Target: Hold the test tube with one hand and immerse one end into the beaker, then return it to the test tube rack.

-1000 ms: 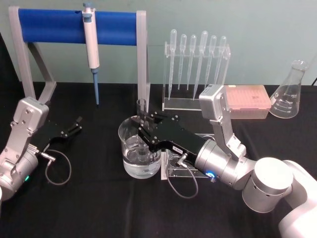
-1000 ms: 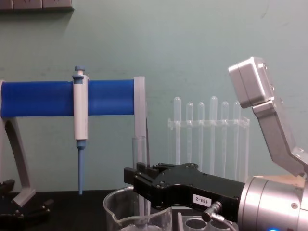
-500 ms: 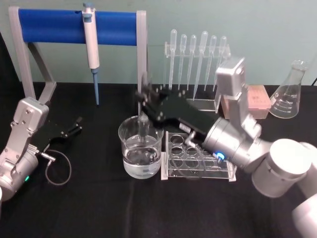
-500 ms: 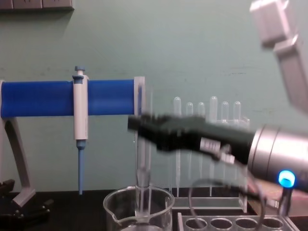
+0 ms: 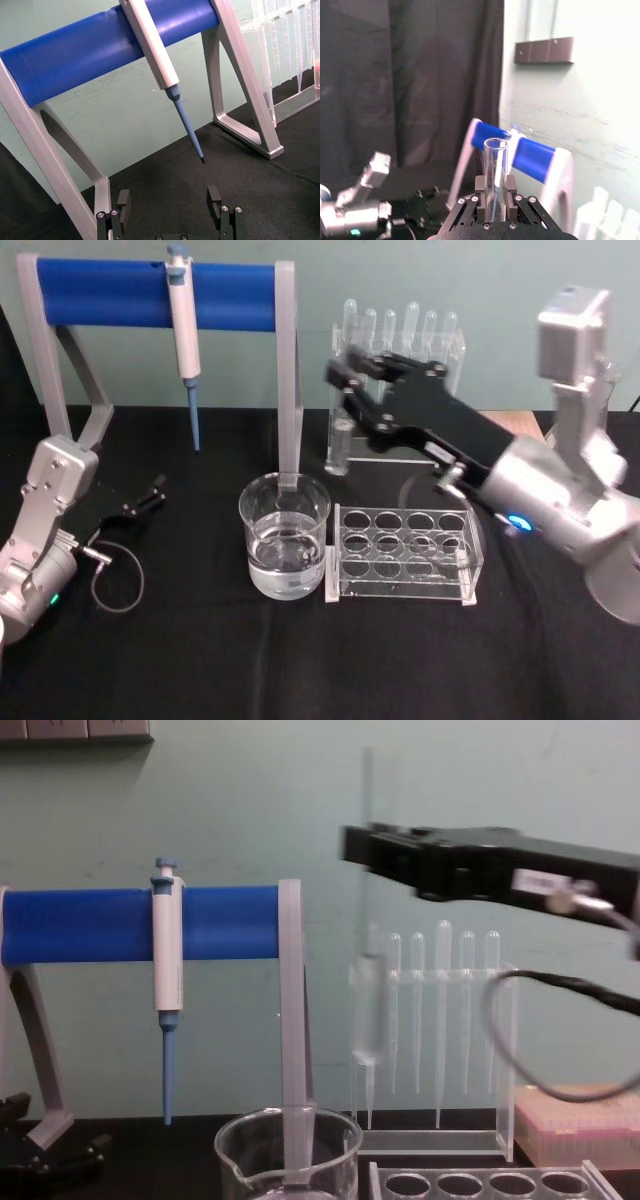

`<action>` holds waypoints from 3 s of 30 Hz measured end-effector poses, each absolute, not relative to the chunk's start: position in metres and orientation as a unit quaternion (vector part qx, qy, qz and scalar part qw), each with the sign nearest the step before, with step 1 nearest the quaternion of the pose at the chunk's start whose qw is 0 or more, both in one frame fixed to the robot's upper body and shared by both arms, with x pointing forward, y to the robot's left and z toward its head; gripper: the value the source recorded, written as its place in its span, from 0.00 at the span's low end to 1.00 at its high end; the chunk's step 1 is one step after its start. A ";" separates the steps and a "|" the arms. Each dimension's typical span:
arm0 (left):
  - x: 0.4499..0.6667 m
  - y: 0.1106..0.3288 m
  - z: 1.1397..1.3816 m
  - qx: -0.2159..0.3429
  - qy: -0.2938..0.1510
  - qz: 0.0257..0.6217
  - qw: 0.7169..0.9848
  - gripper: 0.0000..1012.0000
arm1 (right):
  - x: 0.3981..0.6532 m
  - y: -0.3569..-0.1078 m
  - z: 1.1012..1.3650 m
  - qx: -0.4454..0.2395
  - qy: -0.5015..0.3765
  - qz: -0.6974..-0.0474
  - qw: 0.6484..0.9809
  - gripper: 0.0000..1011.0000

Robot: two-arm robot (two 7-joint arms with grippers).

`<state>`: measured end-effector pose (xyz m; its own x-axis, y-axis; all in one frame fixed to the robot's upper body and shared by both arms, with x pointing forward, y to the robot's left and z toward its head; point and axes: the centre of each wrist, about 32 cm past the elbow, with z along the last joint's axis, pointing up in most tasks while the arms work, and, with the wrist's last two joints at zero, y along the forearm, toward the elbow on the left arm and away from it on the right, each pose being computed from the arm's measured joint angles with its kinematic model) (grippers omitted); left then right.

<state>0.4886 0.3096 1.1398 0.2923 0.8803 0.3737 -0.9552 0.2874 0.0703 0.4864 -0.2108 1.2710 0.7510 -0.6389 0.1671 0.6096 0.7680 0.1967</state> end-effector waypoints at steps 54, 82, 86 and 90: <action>0.489 0.310 1.140 0.141 -0.132 0.580 0.791 0.99 | 0.478 -0.232 1.194 -0.059 -0.052 -0.373 0.924 0.22; 0.489 0.310 1.140 0.142 -0.132 0.580 0.791 0.99 | 0.441 -0.254 1.205 -0.113 -0.059 -0.388 0.913 0.81; 0.489 0.310 1.140 0.141 -0.132 0.580 0.791 0.99 | 0.429 -0.267 1.208 -0.121 -0.058 -0.408 0.903 0.91; 0.489 0.310 1.140 0.141 -0.132 0.580 0.791 0.99 | 0.427 -0.286 1.203 -0.120 -0.062 -0.461 0.877 0.99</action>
